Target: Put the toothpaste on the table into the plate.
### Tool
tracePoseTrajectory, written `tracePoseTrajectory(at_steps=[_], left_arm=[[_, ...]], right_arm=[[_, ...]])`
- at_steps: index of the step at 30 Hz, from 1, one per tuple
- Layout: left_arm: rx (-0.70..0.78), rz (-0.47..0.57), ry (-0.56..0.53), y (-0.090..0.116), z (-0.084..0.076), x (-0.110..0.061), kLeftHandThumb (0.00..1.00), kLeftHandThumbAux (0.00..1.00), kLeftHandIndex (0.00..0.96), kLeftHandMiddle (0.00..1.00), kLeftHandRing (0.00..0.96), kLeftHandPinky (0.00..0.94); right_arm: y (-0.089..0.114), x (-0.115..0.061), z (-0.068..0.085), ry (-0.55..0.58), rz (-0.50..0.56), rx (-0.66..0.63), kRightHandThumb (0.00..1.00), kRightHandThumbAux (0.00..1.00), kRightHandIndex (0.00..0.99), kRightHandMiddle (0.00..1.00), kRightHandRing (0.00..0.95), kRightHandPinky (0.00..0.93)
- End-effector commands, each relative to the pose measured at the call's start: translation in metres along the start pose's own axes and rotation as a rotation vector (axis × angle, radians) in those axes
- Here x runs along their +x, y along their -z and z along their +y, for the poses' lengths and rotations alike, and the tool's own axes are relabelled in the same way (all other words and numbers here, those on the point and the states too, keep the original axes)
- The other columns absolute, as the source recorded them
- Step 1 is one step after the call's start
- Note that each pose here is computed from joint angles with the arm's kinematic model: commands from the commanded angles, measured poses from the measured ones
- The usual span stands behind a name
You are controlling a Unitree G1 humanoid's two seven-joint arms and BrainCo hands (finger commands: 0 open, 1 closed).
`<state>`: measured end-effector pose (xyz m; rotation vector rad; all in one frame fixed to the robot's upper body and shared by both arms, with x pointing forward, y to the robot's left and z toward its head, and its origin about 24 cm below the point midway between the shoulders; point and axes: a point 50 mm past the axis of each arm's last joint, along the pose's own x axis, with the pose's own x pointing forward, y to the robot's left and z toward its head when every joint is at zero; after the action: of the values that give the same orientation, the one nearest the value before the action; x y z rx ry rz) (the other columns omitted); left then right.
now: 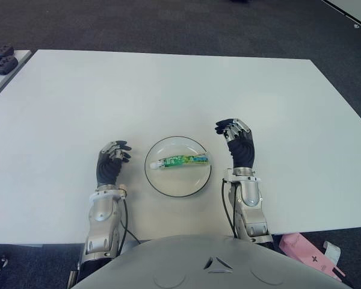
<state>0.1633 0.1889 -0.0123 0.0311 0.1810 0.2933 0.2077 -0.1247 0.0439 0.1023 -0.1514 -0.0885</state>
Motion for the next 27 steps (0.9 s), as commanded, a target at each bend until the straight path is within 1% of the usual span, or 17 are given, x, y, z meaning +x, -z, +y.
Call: tracePoseTrajectory(at_steps=[1,7,11,15,17,20,27], left_arm=[[0.011,0.043,0.001,0.007,0.000,-0.002,0.833,0.682,0.401,0.487,0.585,0.564],[0.019,0.045,-0.005,0.007,0.000,-0.002,0.834,0.682,0.404,0.485,0.585,0.565],[0.021,0.048,-0.003,0.008,0.000,-0.001,0.834,0.682,0.403,0.486,0.582,0.560],[0.018,0.047,-0.001,0.008,0.000,-0.001,0.833,0.682,0.401,0.487,0.583,0.562],[0.017,0.046,-0.001,0.008,0.000,-0.001,0.833,0.682,0.401,0.487,0.585,0.567],[0.020,0.041,-0.002,0.007,0.000,-0.001,0.834,0.682,0.402,0.487,0.588,0.573],[0.014,0.036,0.011,0.008,0.001,0.000,0.834,0.681,0.404,0.486,0.583,0.552]], right_arm=[[0.005,0.003,0.000,0.064,0.042,0.009,0.696,0.731,0.430,0.504,0.517,0.538],[0.012,0.006,-0.008,0.096,0.070,0.015,0.700,0.729,0.431,0.535,0.542,0.552],[0.021,0.007,-0.012,0.131,0.104,0.062,0.702,0.727,0.432,0.544,0.545,0.550],[0.023,0.008,-0.014,0.146,0.116,0.086,0.704,0.727,0.431,0.547,0.547,0.550],[0.024,0.008,-0.015,0.150,0.120,0.098,0.704,0.726,0.431,0.550,0.549,0.552],[0.028,0.008,-0.020,0.149,0.124,0.100,0.705,0.726,0.432,0.556,0.553,0.557],[0.038,0.008,-0.027,0.149,0.143,0.094,0.705,0.726,0.432,0.572,0.565,0.563]])
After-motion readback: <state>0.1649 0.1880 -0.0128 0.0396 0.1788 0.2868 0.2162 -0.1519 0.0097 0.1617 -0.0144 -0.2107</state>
